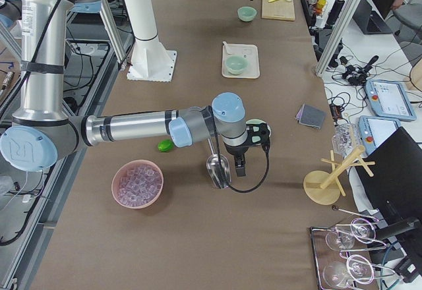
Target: Stack green bowls together
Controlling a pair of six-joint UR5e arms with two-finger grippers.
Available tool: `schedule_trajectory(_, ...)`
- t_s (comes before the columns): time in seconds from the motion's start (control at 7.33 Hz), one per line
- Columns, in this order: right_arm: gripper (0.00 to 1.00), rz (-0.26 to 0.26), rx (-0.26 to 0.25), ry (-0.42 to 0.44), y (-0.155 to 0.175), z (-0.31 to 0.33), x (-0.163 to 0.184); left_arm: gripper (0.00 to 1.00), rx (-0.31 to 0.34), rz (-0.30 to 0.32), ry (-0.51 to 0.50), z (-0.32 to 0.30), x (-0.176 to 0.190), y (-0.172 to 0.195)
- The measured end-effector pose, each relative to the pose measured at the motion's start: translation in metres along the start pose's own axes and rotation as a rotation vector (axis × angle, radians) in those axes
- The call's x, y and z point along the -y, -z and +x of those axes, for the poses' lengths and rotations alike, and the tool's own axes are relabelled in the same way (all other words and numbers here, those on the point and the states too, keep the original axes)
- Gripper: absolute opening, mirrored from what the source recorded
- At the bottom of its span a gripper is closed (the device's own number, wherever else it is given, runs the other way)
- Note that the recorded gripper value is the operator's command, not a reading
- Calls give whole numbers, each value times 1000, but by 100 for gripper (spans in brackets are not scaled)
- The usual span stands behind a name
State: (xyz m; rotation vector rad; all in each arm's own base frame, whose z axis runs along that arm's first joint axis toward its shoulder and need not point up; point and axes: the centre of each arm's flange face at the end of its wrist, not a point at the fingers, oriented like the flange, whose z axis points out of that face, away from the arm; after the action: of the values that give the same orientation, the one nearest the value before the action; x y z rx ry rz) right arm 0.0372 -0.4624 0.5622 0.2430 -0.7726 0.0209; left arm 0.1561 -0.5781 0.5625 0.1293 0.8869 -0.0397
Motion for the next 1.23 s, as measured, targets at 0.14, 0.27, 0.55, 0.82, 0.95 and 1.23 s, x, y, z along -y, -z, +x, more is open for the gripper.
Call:
schedule_trajectory(0.14, 100, 3, 0, 3, 0, 0, -1, 77, 7, -7, -7, 5, -3, -11)
schedule_trajectory(0.27, 100, 6, 0, 7, -1, 1, -2, 69, 27, -8, -17, 8, -5, -21)
schedule_trajectory(0.55, 100, 8, -1, 8, -1, 2, -4, 54, 68, -10, -37, 11, -12, -39)
schedule_trajectory(0.82, 100, 9, -2, 9, -1, 2, -5, 33, 78, -9, -51, 6, -18, -47)
schedule_trajectory(0.95, 100, 12, -2, 11, -1, 3, -6, 25, 75, -4, -57, 2, -21, -50)
schedule_trajectory(1.23, 100, 13, -1, 13, -2, 3, -8, 19, 69, -1, -63, -1, -23, -52)
